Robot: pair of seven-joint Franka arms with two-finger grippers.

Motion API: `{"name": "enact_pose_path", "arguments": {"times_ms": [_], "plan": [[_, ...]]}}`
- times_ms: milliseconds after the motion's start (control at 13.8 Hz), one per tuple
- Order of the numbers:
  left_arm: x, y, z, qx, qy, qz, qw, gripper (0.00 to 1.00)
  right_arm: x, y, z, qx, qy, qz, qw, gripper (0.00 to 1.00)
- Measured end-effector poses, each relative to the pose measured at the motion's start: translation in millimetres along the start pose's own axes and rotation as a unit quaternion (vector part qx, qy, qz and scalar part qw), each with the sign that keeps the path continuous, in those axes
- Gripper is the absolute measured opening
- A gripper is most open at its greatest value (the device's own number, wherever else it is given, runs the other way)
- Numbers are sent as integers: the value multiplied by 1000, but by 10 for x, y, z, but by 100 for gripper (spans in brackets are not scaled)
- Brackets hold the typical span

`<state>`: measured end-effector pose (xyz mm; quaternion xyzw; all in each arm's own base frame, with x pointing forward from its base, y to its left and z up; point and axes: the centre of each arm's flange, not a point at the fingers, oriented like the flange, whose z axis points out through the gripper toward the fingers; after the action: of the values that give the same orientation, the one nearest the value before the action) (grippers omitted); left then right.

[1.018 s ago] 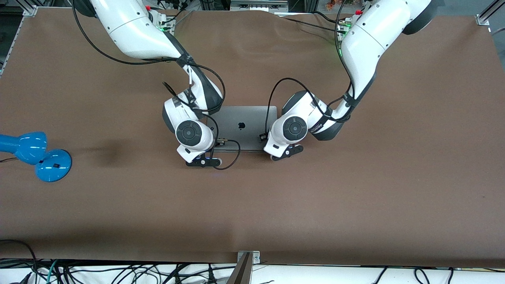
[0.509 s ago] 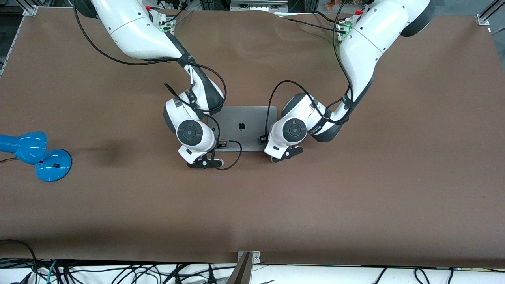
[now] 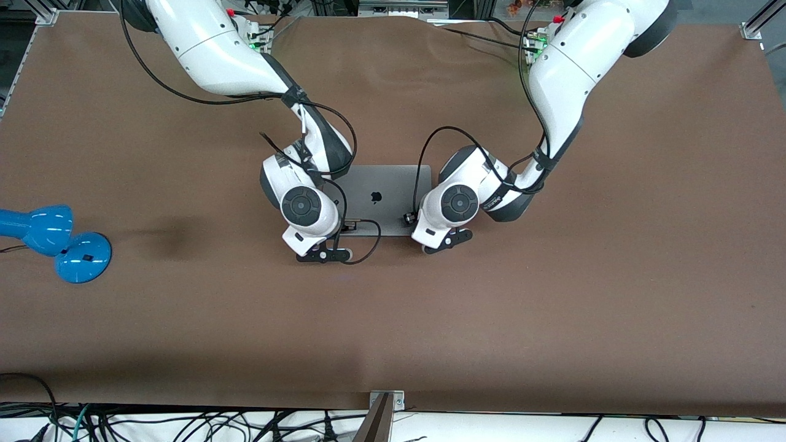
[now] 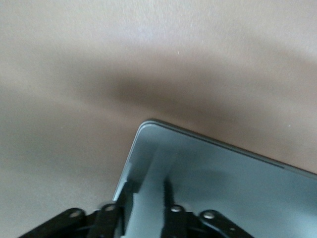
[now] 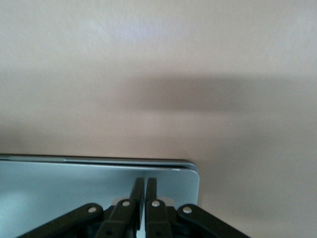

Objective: Close laptop with both arms from behind

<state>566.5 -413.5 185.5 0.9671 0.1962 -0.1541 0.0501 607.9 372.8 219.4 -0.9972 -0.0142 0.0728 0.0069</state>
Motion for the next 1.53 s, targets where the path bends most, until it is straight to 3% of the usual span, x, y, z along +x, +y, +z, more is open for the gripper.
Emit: {"name": "enact_pose_path", "arguments": {"times_ms": [218, 436, 655, 727, 945, 1309, 1527], "plan": [[48, 2, -148, -3, 5, -2, 1000, 66, 128, 213, -580, 1, 23, 17, 1000, 33], [19, -38, -557, 6, 9, -2, 1000, 97, 170, 731, -1218, -15, 20, 52, 998, 62], [-118, -144, -1254, 20, 22, -1, 1000, 100, 142, 1323, -1632, -30, -10, 59, 998, 94], [-179, -203, -1502, 25, 27, 0, 999, 100, 137, 1519, -1728, -32, -20, 51, 998, 100], [-285, -485, -2251, 31, 47, 17, 998, 100, 119, 2043, -2008, -29, -33, 39, 998, 100], [-427, -849, -2951, 39, 67, 24, 997, 100, -41, 2795, -2749, -22, 10, 31, 999, 100], [-393, -1025, -3197, 37, 80, 52, 995, 100, -388, 3522, -3296, -9, 35, 71, 997, 100]]}}
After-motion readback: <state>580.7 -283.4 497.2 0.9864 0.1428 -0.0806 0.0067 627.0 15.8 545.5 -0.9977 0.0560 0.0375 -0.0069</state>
